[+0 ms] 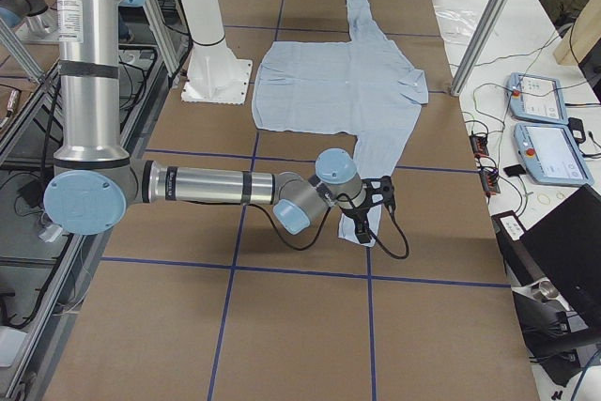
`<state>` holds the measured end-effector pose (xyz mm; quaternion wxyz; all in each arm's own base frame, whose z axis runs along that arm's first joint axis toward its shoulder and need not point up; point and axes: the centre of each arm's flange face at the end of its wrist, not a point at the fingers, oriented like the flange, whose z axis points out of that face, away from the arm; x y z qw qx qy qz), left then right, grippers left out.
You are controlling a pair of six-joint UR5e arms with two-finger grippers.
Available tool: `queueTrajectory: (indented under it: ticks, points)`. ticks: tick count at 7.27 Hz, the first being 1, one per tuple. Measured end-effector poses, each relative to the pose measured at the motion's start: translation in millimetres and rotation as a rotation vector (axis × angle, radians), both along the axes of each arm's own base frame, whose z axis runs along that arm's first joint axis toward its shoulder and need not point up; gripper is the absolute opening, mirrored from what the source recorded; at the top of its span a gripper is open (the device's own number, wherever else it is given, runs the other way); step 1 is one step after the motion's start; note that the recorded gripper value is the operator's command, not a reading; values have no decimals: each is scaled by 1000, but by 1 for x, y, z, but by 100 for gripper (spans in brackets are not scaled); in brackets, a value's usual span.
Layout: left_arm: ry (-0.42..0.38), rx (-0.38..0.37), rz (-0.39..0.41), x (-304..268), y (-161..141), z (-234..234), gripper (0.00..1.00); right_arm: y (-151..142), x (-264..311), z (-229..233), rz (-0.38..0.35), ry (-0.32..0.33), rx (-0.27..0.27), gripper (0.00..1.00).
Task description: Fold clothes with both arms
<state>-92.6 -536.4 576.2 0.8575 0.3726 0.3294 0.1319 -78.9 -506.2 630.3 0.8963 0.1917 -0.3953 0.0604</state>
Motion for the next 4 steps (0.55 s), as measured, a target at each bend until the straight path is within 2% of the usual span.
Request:
queueTrajectory:
  ticks: [1,2,4]
  points:
    - [0,2,0,0,2,2,100,5,-21,23,35,-25,-1,73]
    - [0,8,0,0,5,4,100,5,-32,40,51,-38,0,68]
    - [0,18,1,1,11,9,100,-21,-48,55,59,-45,2,62]
